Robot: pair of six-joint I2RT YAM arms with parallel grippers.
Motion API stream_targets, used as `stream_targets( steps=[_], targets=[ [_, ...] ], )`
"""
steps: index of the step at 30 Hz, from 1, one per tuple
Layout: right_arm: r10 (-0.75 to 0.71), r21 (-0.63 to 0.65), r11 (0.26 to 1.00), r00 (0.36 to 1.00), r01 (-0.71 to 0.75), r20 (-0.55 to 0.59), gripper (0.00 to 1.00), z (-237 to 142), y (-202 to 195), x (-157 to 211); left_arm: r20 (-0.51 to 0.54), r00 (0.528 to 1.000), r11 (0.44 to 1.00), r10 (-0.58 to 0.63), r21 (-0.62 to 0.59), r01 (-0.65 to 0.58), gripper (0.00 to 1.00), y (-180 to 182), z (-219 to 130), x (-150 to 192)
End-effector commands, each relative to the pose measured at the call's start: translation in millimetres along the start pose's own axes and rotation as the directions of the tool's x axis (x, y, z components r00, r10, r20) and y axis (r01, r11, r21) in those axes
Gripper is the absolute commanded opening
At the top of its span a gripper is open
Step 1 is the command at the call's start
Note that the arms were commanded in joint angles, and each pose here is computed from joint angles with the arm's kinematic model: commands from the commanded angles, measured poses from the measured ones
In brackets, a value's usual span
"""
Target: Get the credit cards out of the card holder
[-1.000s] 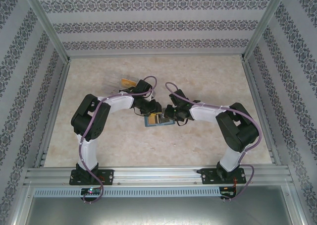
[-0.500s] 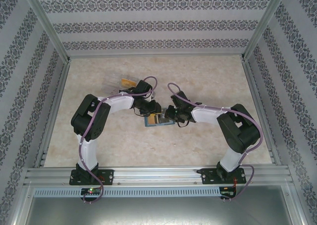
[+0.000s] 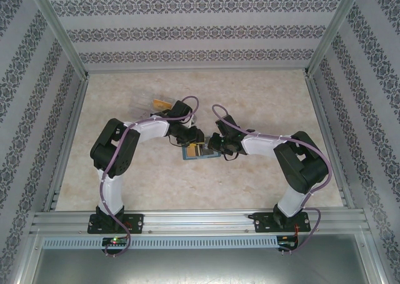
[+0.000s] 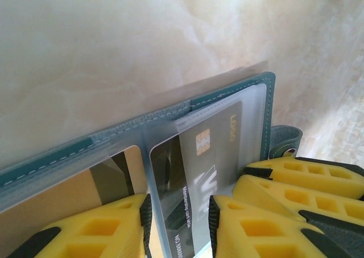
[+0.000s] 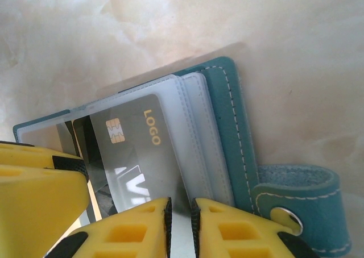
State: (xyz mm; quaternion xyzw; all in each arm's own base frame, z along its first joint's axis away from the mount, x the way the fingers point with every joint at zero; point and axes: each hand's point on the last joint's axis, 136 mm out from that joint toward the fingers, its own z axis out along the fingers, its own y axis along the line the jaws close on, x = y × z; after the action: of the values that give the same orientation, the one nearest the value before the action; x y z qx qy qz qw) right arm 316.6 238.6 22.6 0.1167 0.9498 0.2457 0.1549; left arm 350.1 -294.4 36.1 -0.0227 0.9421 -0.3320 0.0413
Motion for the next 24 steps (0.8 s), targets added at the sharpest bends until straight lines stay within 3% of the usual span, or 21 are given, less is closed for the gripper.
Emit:
stream_targets(
  steps=[1,12,24],
  targets=[
    [0.039,0.102,0.994,0.998,-0.033,-0.055,0.21,7,-31,16,-0.071,0.997,1.0,-0.009,-0.026,0.007,0.35,9,9,12],
    [0.036,0.103,0.994,0.997,-0.029,-0.071,0.21,10,-32,18,-0.091,0.995,0.999,0.03,0.042,-0.026,0.38,-5,6,13],
    [0.043,0.125,0.992,0.996,-0.033,-0.083,0.21,11,-38,23,-0.015,0.995,0.982,0.096,0.164,-0.093,0.19,-26,-18,1]
  ],
)
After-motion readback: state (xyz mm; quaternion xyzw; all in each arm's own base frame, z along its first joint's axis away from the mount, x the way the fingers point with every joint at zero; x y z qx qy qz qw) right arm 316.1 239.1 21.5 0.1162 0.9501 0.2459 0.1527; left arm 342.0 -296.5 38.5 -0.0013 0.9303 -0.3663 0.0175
